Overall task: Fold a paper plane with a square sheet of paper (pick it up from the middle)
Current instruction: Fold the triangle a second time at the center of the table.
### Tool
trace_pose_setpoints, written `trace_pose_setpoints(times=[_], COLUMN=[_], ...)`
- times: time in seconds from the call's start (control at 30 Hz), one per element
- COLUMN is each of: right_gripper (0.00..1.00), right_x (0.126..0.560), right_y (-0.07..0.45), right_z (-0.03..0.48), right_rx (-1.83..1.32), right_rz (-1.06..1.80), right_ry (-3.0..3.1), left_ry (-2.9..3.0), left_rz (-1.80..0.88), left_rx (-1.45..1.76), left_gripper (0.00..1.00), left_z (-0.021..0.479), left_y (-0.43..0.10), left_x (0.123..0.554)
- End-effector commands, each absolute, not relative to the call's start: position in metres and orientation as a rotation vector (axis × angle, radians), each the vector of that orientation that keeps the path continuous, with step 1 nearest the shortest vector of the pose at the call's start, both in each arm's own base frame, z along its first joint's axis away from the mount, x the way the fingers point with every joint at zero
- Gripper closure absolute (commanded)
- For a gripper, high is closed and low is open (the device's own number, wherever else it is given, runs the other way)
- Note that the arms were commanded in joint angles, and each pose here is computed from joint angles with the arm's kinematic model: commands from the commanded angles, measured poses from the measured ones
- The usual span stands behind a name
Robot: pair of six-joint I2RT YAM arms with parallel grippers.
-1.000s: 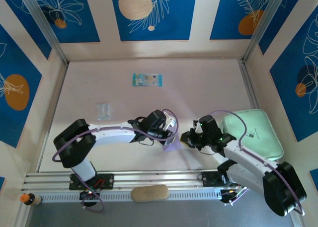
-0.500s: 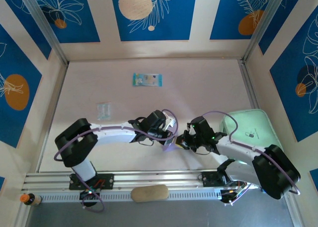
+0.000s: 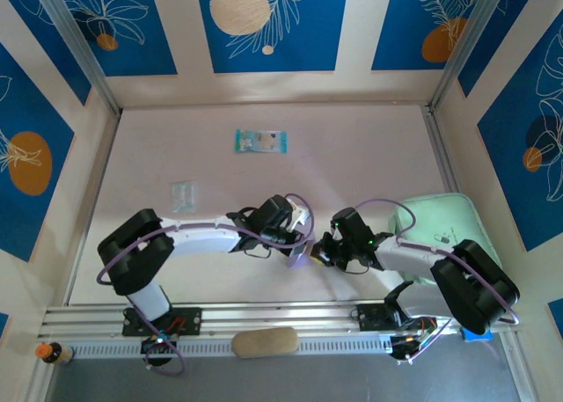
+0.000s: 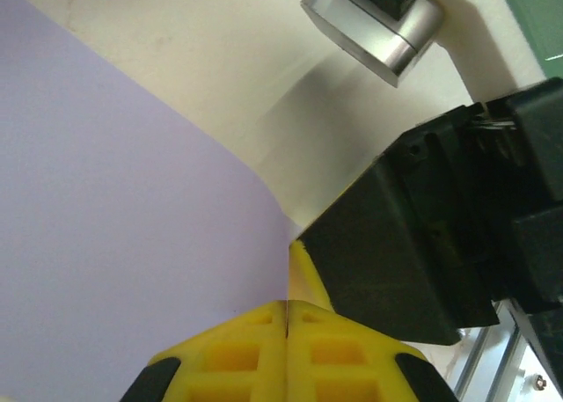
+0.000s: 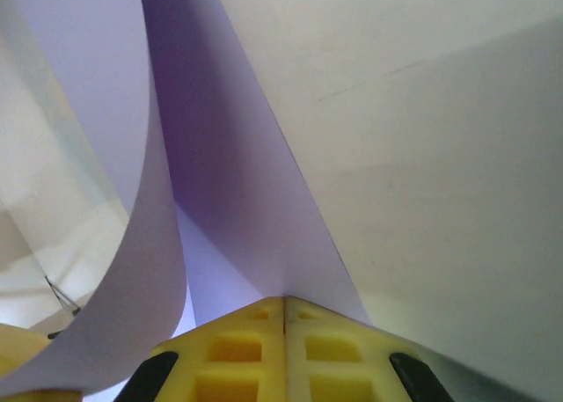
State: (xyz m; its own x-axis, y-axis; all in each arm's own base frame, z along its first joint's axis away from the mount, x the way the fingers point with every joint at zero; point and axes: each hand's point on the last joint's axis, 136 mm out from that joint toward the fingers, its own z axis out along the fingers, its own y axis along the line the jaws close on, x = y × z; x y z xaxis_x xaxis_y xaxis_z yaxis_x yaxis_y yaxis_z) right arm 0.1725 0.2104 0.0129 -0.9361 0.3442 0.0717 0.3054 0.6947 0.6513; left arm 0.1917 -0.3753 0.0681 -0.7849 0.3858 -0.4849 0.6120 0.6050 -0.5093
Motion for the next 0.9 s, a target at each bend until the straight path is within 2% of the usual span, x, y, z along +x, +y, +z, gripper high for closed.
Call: trace_pose_setpoints(times=[0.0, 0.27, 0.87], right_gripper=[1.0, 1.0, 1.0], right_x=[0.164, 0.165, 0.165], right_y=[0.196, 0.195, 0.196], right_z=[-0.004, -0.002, 0.0], right_rx=[0.599, 0.584, 0.581], right_rz=[0.932, 0.913, 0.92], right_ry=[2.901, 2.915, 2.914], left_ry=[2.535, 2.565, 2.611], left_rz=[-0.993, -0.987, -0.746], left_rx=[0.77, 0.722, 0.755], left_gripper=[1.0, 1.0, 1.0], left_z=[0.059, 0.047, 0.025], left_y=[-0.369, -0.359, -0.336], left_x=[0.196, 0.208, 0.222])
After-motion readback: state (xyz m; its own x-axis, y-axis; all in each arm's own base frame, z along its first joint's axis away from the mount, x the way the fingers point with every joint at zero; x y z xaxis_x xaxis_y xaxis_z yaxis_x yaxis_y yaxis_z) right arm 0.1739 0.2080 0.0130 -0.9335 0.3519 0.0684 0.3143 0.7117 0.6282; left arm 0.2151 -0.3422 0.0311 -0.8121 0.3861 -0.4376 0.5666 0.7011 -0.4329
